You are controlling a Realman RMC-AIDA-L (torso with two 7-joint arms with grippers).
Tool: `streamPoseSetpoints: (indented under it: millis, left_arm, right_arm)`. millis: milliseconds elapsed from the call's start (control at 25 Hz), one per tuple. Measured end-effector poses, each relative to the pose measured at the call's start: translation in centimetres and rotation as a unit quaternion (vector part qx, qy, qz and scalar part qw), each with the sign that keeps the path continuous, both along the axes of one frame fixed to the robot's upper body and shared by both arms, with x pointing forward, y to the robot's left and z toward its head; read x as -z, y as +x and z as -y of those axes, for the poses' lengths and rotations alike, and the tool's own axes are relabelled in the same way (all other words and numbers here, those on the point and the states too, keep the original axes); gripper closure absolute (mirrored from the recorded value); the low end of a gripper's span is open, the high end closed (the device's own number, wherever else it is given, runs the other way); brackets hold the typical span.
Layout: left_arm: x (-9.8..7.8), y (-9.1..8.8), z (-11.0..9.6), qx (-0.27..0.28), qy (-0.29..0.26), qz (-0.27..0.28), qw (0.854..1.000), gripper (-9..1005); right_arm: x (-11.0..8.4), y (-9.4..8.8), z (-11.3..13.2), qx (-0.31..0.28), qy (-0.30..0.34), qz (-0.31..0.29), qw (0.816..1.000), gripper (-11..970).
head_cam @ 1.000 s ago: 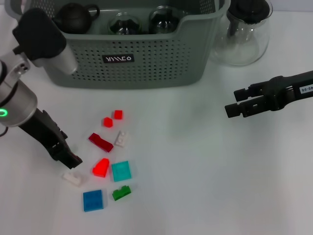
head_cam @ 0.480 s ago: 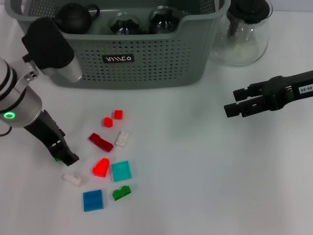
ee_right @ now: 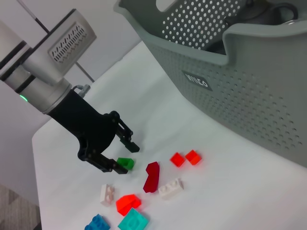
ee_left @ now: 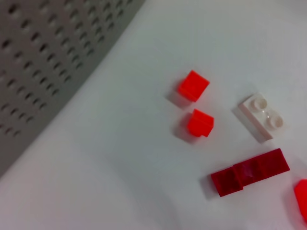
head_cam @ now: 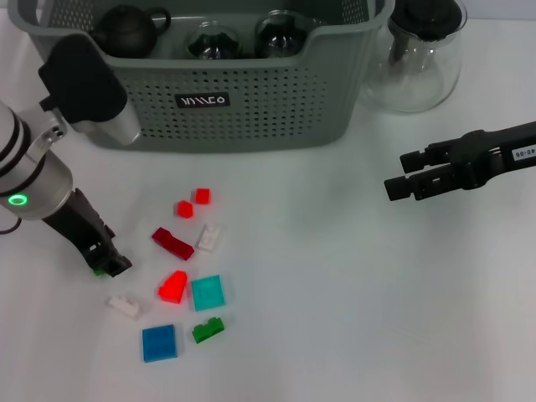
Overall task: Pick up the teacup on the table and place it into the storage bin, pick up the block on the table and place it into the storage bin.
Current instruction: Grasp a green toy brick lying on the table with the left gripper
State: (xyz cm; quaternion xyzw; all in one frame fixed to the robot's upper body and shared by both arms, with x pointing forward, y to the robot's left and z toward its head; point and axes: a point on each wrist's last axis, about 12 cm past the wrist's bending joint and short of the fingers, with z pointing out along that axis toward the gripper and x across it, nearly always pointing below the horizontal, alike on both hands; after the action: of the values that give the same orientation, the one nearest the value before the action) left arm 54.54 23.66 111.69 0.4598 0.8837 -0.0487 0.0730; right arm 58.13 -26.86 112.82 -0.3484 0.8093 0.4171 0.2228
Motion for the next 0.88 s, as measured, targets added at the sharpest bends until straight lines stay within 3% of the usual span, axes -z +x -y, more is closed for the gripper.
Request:
streamPoseSetpoints:
  millis: [200,880]
  left_arm:
    - [0.24,-0.05,-0.09,0.002,-0.001,0.002,1.0,427]
    - [0.54,-0.27,-0.59,0.007,-0.002,0.008,1.0,531]
  right_arm:
    - [0.03,-0.03,0.05,0.001,0.0,0.0,1.0,17]
    - [-0.14,0.15,-0.02,0.003,0.002,0.003,1.0,18]
